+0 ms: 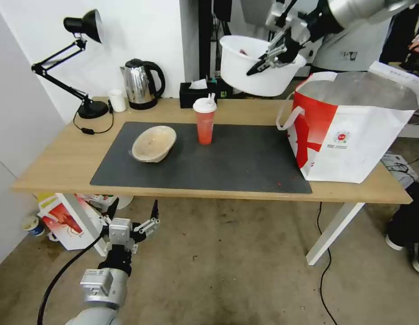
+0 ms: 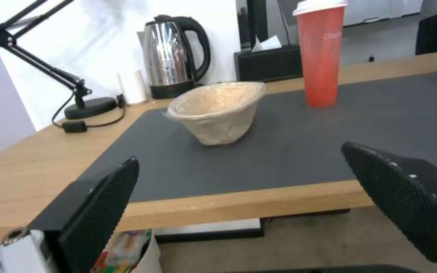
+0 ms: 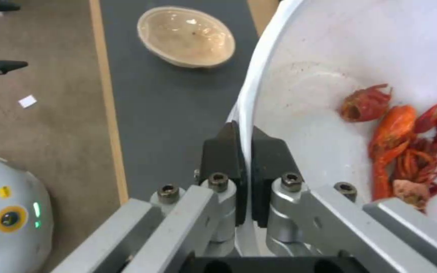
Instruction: Pick up the trash from the table and place it into the takeout bag.
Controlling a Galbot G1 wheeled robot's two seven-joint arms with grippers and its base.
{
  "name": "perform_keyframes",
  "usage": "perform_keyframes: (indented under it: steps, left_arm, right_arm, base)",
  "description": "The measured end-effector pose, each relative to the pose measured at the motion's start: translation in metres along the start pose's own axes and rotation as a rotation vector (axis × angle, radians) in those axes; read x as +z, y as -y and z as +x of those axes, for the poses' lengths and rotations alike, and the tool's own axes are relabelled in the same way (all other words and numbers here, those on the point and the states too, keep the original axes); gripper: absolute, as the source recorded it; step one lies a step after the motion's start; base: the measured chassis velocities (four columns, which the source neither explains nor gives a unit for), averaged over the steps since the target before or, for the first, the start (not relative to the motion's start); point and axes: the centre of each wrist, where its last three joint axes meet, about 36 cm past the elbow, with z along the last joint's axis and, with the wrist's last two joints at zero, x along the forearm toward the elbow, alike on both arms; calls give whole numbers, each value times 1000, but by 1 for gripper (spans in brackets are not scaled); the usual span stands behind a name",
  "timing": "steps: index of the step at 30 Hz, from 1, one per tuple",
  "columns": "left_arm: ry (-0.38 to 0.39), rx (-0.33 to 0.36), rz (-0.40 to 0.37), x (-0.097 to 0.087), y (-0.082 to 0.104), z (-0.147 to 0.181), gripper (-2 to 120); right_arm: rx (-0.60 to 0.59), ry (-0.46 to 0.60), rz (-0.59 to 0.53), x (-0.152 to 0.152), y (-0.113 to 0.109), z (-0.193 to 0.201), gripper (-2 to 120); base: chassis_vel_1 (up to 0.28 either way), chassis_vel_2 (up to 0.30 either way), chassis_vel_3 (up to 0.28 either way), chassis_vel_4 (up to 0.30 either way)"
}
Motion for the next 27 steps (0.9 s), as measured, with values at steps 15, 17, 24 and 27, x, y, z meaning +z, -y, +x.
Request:
perform_keyframes:
  steps: [15, 17, 24, 27]
  left_arm:
    - [0, 0, 0, 0, 0, 0, 100]
    - [0, 0, 0, 0, 0, 0, 100]
    - [0, 0, 0, 0, 0, 0, 100]
    - [0, 0, 0, 0, 0, 0, 100]
  right_arm:
    - [130, 10, -35, 32, 15, 66, 0]
    - [157, 13, -45, 41, 19, 77, 0]
    - [204, 8, -84, 75, 22, 98, 0]
    - [224, 1, -103, 96, 22, 109, 0]
  base:
    - [0, 0, 0, 0]
    - [0, 0, 0, 0]
    - [0, 0, 0, 0]
    - [0, 0, 0, 0]
